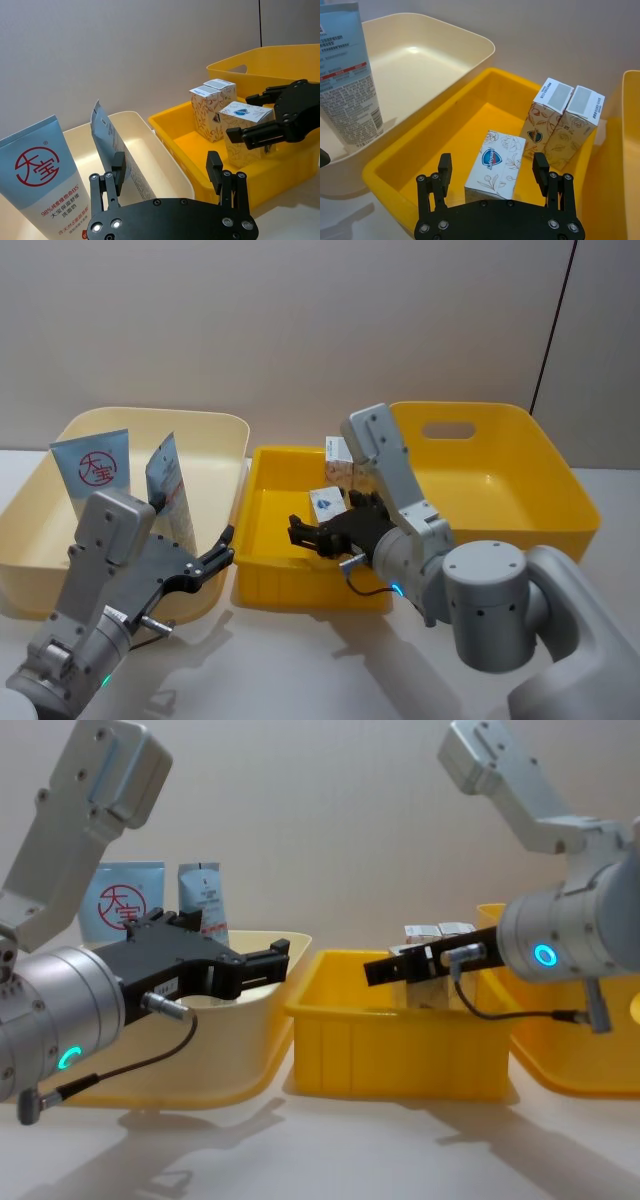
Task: Bimanual collaborative sorting of washing and personal care products
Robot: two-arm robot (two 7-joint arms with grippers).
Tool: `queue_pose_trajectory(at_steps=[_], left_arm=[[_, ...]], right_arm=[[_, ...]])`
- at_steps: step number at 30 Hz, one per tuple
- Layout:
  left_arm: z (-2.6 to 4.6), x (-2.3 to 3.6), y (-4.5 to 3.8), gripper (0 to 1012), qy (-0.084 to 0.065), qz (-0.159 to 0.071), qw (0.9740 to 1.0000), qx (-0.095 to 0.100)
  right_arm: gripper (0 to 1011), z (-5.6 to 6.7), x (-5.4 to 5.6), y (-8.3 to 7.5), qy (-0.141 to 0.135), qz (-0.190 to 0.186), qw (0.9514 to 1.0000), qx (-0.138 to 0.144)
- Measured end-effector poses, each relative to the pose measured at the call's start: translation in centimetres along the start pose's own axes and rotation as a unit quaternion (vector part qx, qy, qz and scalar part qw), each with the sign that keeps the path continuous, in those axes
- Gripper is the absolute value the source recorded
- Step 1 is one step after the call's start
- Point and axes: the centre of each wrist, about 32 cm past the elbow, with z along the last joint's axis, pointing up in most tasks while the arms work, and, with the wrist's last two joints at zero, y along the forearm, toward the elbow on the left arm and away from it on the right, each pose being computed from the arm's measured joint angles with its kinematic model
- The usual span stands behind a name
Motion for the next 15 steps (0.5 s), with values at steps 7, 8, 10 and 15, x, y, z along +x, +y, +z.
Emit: queue_pose_trajectory(at_steps=[7, 8, 10, 15], left_arm=[[0.00, 0.00, 0.00, 1003, 0.000, 0.000, 1.0000, 0.000], [0.00, 0.00, 0.00, 1003, 0.000, 0.000, 1.0000, 0.000], [0.00, 0.00, 0.00, 1003, 0.000, 0.000, 1.0000, 0.000], [0.00, 0.00, 0.00, 1003, 0.000, 0.000, 1.0000, 0.000]], right_arm=[[1006, 0.2, -0.6, 0.8, 0.000, -0.001, 1.0000, -0.008], [1006, 0.3, -0.6, 0.8, 0.000, -0.001, 1.0000, -0.009], [1006, 0.3, -0.7, 1.0, 0.001, -0.002, 0.9999, -0.011], [945, 0.3, -0.9, 1.2, 0.002, -0.002, 0.9999, -0.014]])
